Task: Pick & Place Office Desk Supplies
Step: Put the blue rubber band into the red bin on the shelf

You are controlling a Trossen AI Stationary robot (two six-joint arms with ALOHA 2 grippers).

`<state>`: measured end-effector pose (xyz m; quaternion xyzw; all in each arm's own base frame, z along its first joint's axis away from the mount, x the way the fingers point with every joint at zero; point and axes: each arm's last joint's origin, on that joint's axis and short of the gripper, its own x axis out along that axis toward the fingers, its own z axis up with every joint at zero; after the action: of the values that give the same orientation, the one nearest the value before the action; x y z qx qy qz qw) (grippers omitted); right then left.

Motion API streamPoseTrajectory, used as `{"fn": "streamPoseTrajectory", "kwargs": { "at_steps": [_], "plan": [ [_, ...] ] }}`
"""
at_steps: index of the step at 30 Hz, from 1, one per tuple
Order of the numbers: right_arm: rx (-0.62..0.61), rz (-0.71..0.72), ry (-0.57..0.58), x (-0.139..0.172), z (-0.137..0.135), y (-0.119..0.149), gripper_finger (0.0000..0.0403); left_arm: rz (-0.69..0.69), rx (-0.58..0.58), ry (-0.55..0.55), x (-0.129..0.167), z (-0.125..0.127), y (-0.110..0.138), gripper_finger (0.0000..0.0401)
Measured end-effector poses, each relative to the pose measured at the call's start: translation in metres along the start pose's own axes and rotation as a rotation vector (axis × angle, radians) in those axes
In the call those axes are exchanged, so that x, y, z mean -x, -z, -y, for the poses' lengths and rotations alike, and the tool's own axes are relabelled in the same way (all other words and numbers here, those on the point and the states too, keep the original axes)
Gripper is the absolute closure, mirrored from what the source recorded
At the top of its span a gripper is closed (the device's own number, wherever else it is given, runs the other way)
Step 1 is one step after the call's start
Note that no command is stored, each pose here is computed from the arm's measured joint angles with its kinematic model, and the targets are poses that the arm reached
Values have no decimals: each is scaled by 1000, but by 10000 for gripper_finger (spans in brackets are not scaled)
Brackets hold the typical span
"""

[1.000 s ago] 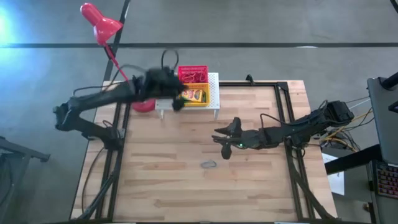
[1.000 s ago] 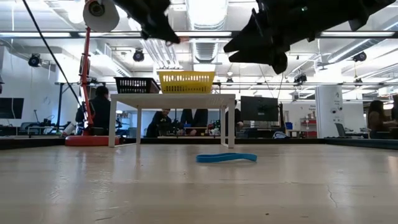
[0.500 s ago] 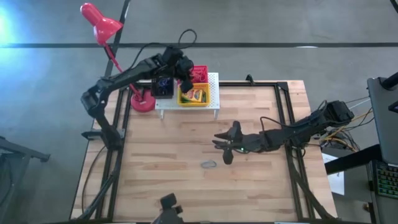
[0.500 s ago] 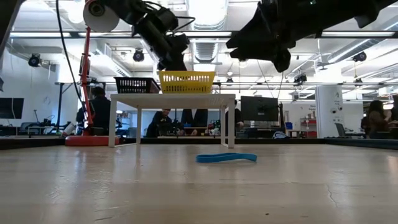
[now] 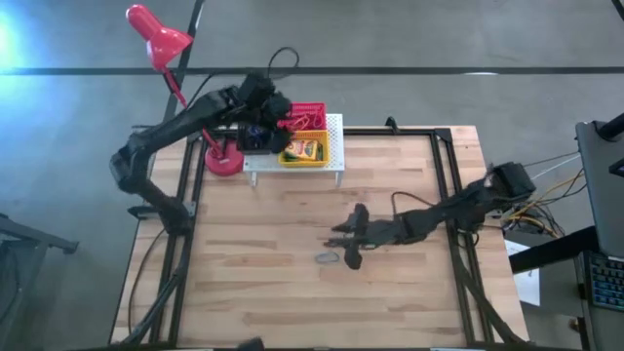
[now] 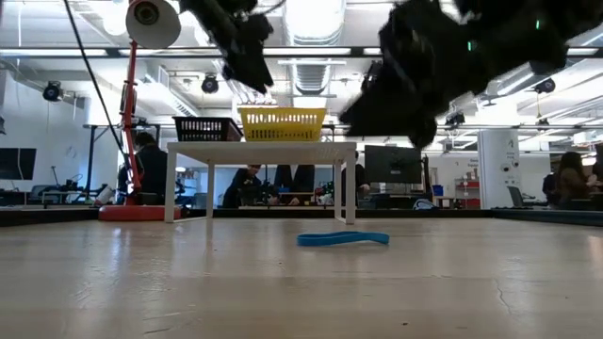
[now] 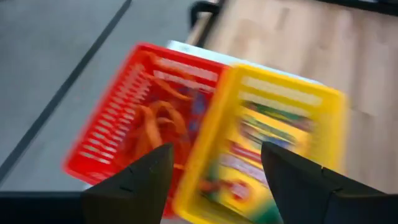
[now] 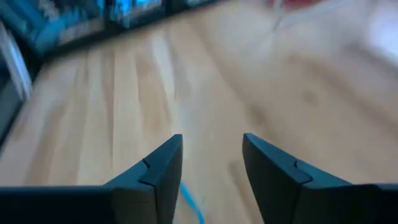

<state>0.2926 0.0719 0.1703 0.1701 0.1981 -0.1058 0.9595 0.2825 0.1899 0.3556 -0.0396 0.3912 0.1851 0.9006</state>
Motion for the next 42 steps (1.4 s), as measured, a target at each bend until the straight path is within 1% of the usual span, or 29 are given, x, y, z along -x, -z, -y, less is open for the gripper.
{"fn": "streamPoseTrajectory", "kwargs": {
  "at_steps": [2,6,10,13,16,18,20,22,25,30,33,37,40,42],
  "plan": [
    [38,-67,-25,-11,1,14,227,11,-23,33,9,19,7,153],
    [181,-182,-108,-31,-2,33,205,93,-76,114,23,62,26,166],
    [297,-220,-118,-50,-6,43,198,222,-151,209,31,105,55,180],
    [383,-281,-163,-58,-8,47,197,314,-206,291,32,133,79,187],
    [407,-359,-172,-61,-10,48,197,392,-250,363,31,154,102,193],
    [415,-429,-147,-60,-9,48,197,447,-260,406,29,166,115,196],
    [420,-467,-137,-60,-11,45,200,467,-281,443,25,175,128,198],
    [419,-504,-122,-59,-12,44,211,488,-294,468,20,182,138,199],
    [403,-528,-107,-58,-13,43,243,495,-300,476,13,185,150,199],
    [379,-504,-106,-59,-14,42,334,434,-309,470,-1,184,172,199],
    [357,-437,-111,-62,-17,38,383,426,-311,474,-7,183,183,199],
    [300,-268,-17,-64,-21,23,389,476,-304,477,-13,182,195,199],
    [286,-185,70,-65,-20,9,391,528,-294,477,-17,182,199,192],
    [268,-138,94,-68,-21,-4,390,561,-284,480,-20,184,197,182]
  ]
}}
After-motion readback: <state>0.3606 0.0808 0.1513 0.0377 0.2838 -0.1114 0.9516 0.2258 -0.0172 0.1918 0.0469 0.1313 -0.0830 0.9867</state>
